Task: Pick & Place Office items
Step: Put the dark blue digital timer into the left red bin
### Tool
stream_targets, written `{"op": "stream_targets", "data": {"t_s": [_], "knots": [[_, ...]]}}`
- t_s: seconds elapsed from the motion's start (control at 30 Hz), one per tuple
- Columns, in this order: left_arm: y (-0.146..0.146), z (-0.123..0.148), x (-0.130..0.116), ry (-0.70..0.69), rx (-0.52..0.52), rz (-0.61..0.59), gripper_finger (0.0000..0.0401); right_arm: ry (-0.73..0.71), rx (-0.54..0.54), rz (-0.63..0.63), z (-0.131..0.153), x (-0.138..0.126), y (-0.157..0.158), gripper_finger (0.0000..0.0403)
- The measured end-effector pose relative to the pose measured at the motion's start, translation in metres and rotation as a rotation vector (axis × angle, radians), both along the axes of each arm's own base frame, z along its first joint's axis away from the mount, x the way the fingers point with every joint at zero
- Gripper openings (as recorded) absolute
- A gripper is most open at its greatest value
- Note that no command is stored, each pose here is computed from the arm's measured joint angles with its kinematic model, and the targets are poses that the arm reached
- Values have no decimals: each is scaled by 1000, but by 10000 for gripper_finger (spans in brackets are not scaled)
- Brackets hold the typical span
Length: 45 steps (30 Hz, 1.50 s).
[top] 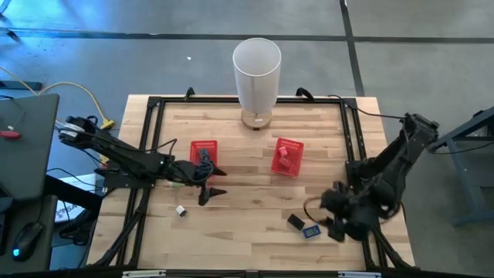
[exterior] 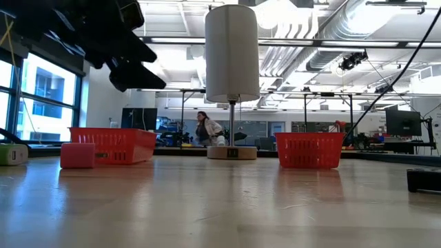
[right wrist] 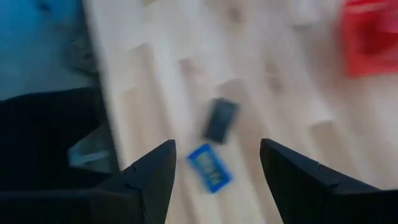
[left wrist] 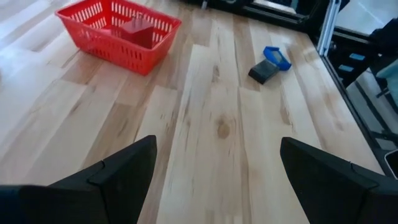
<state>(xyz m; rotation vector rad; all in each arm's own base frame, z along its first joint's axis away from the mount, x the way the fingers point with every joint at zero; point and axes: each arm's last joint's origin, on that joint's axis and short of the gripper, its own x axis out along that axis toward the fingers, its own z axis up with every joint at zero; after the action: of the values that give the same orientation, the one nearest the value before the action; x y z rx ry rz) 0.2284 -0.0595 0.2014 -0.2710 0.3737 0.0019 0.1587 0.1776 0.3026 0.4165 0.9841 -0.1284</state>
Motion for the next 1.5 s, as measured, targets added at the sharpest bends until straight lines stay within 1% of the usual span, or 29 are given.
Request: {"op": "stream_targets", "data": {"t_s": [0.1, 0.23, 0.33, 0.5, 0.63, 0.87, 1.13, 1.33, 1.5], "knots": [[-2, -4, 5, -15, -9, -3, 333, -55, 52, 68, -8, -6, 15, 221], [-9, -7, 11, -51, -32, -21, 333, -49, 57, 155, -26, -15, 28, 221], [-15, -8, 16, -95, -49, -35, 333, 4, 15, 171, -46, -22, 34, 221], [-22, -7, 20, -169, -74, -59, 333, 85, -43, 119, -82, -28, 39, 221], [-26, -3, 20, -213, -89, -72, 333, 125, -90, 127, -108, -32, 44, 221], [-27, 0, 20, -249, -112, -75, 333, 157, -206, 155, -139, -38, 53, 221], [-27, 1, 21, -259, -116, -74, 333, 13, -351, 190, -152, -52, 63, 221], [-25, 4, 22, -287, -123, -60, 333, 27, -350, 196, -153, -50, 63, 221], [-22, 4, 23, -289, -121, -48, 333, 73, -309, 201, -153, -40, 62, 221]]}}
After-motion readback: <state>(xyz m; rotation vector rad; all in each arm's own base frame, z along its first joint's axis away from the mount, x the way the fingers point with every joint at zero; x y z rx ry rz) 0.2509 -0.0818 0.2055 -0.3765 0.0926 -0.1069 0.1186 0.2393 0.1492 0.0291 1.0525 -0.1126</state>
